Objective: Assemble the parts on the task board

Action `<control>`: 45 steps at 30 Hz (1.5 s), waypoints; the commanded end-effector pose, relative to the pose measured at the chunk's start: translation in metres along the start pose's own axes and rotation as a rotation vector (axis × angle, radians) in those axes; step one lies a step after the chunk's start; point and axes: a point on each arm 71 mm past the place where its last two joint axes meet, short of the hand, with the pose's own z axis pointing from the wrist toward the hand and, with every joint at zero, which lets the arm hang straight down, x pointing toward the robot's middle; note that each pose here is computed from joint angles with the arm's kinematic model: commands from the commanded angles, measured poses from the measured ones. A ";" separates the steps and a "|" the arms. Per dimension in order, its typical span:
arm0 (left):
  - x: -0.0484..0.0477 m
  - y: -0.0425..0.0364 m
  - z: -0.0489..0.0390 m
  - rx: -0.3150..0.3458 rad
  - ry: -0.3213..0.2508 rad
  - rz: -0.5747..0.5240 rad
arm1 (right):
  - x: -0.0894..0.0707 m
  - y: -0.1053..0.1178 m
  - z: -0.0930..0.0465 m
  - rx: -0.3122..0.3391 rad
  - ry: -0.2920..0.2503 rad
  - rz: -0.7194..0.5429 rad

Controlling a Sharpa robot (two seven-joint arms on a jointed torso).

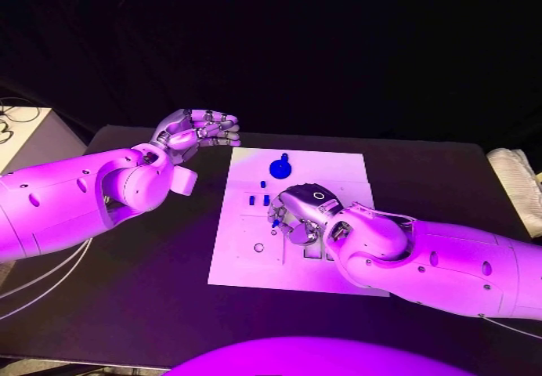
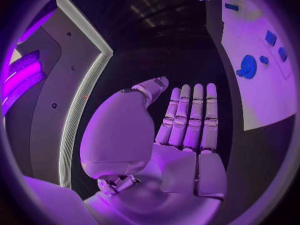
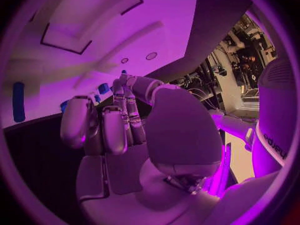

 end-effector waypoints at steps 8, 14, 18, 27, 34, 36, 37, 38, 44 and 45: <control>0.0021 -0.0013 0.0004 0.014 0.019 -0.001 | 0.007 0.003 -0.001 -0.014 0.030 -0.044; 0.0017 -0.0013 0.0002 0.013 0.018 -0.001 | 0.009 0.002 -0.002 -0.010 0.038 -0.049; 0.0017 -0.0012 0.0002 0.012 0.018 -0.001 | 0.009 0.001 -0.002 -0.008 0.042 -0.051; 0.0014 -0.0011 0.0004 0.011 0.018 0.000 | 0.009 0.001 -0.002 -0.007 0.044 -0.052; 0.0008 -0.0009 0.0004 0.009 0.016 0.000 | 0.010 0.002 -0.002 -0.008 0.046 -0.052; 0.0006 -0.0009 0.0003 0.008 0.015 0.001 | 0.010 0.002 -0.002 -0.009 0.046 -0.052; 0.0006 -0.0008 0.0003 0.008 0.015 0.000 | 0.010 0.002 -0.001 -0.009 0.046 -0.052; 0.0007 -0.0008 0.0003 0.007 0.016 0.000 | 0.010 0.002 -0.001 -0.009 0.046 -0.052; 0.0008 -0.0006 0.0001 0.005 0.017 0.000 | 0.010 0.003 -0.001 -0.011 0.047 -0.051; 0.0008 -0.0006 0.0001 0.004 0.017 0.000 | 0.011 0.003 0.000 -0.012 0.048 -0.051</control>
